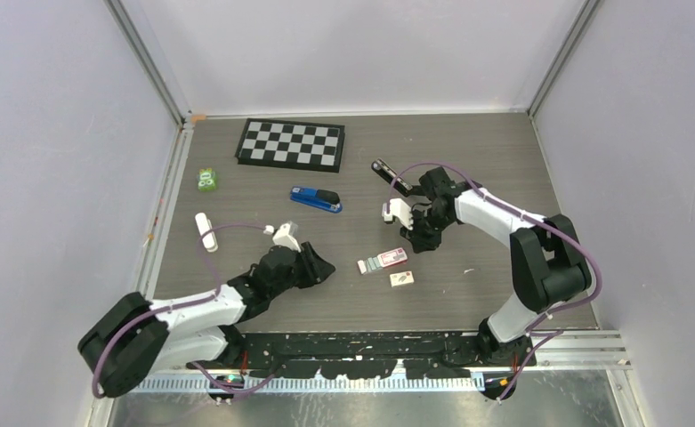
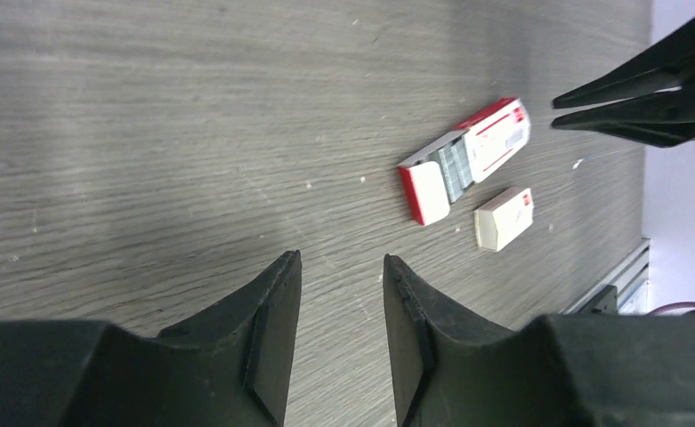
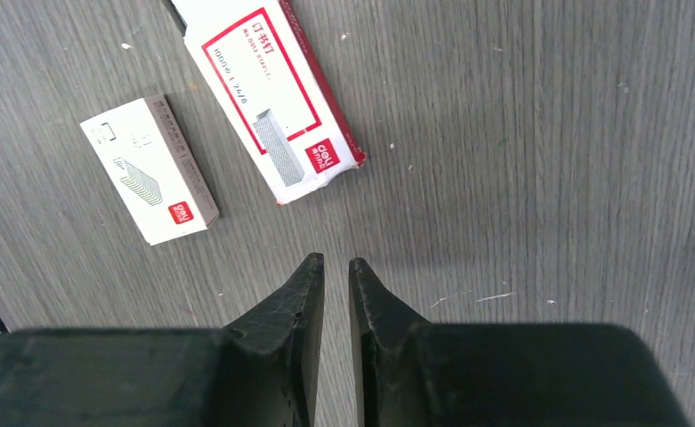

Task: Unload the staples from the stapler
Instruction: Adjust the staple box at the center of the board.

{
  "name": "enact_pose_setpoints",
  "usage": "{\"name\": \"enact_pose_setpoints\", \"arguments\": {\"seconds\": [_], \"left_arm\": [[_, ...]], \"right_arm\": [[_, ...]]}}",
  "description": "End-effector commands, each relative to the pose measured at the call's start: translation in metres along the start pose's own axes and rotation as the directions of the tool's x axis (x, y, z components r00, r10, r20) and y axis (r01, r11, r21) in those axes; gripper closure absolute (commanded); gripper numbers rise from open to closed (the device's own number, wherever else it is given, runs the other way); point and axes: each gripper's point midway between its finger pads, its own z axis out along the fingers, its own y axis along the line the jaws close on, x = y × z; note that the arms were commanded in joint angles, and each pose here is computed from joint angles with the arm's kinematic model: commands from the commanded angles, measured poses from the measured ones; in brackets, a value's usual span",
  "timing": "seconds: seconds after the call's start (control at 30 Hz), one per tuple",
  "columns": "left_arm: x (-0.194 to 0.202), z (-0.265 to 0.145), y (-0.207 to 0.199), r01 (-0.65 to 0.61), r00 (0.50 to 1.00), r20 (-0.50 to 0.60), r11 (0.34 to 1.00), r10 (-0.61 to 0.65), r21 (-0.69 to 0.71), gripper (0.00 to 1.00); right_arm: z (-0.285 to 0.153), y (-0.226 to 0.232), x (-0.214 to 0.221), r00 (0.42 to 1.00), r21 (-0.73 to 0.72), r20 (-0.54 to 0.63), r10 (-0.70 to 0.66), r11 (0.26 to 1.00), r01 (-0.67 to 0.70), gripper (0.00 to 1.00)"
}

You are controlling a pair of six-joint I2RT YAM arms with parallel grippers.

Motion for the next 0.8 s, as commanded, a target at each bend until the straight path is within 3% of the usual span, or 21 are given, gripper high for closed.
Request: {"name": "enact_pose_setpoints", "arguments": {"seconds": [0.0, 0.77], "left_arm": [[-0.005, 0.016, -0.026, 0.058, 0.998, -0.007, 0.995, -0.057, 0.078, 0.60], [0.035, 0.057, -0.044, 0.140, 0.980, -0.170, 0.968, -0.105, 0.207, 0.56]], "right_arm": [[0.003, -0.006, 0.000, 1.000, 0.015, -0.004, 0.004, 1.000, -0.004, 0.78], [0.021, -0.002, 0.003, 0.999, -0.014, -0.047, -0.009, 1.000, 0.008, 0.79]]}}
